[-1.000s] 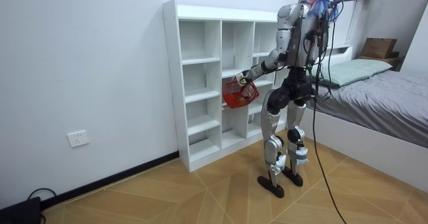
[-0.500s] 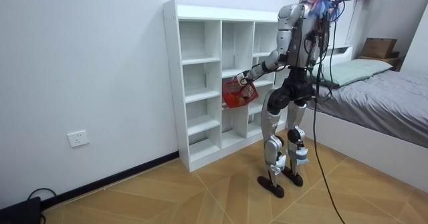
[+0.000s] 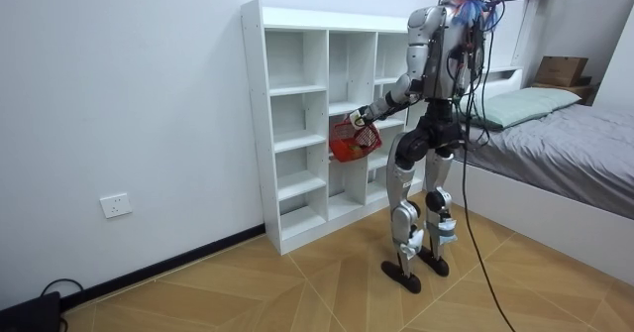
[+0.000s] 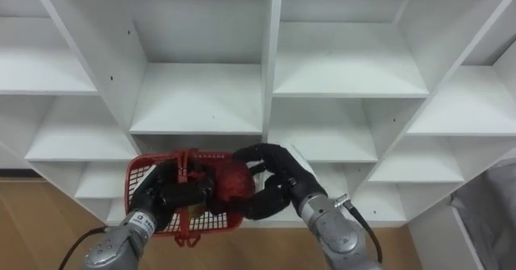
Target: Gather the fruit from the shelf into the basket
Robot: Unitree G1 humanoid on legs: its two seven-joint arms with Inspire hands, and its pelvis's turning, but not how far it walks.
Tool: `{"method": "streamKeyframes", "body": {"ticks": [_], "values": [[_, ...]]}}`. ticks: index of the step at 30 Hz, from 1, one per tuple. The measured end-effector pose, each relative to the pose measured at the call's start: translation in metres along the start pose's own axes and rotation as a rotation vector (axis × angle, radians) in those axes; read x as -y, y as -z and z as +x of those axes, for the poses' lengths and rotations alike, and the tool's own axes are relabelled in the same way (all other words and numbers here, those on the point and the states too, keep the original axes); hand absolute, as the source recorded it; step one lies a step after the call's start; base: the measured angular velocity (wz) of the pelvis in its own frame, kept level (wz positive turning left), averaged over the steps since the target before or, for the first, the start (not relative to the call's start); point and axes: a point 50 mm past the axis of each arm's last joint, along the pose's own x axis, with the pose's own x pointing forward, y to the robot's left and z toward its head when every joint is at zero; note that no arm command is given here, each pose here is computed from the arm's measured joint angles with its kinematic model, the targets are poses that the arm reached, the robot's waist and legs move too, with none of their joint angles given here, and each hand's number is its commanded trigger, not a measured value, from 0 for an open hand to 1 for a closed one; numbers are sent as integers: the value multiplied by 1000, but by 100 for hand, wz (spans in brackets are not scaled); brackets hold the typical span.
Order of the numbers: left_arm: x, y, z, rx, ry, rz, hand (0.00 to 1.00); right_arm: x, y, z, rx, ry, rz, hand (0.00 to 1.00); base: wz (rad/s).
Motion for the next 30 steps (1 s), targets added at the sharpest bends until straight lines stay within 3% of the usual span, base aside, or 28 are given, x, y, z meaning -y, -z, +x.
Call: {"method": "streamKeyframes", "body": {"ticks": [13,30], "values": [[8,-11,2,59,46,-3,100,-10,13,-6,-79,-59,-211,100,-1],[8,-11,2,60,55,-2,100,-12,16,-8,-89,-63,-218,100,-2]]}}
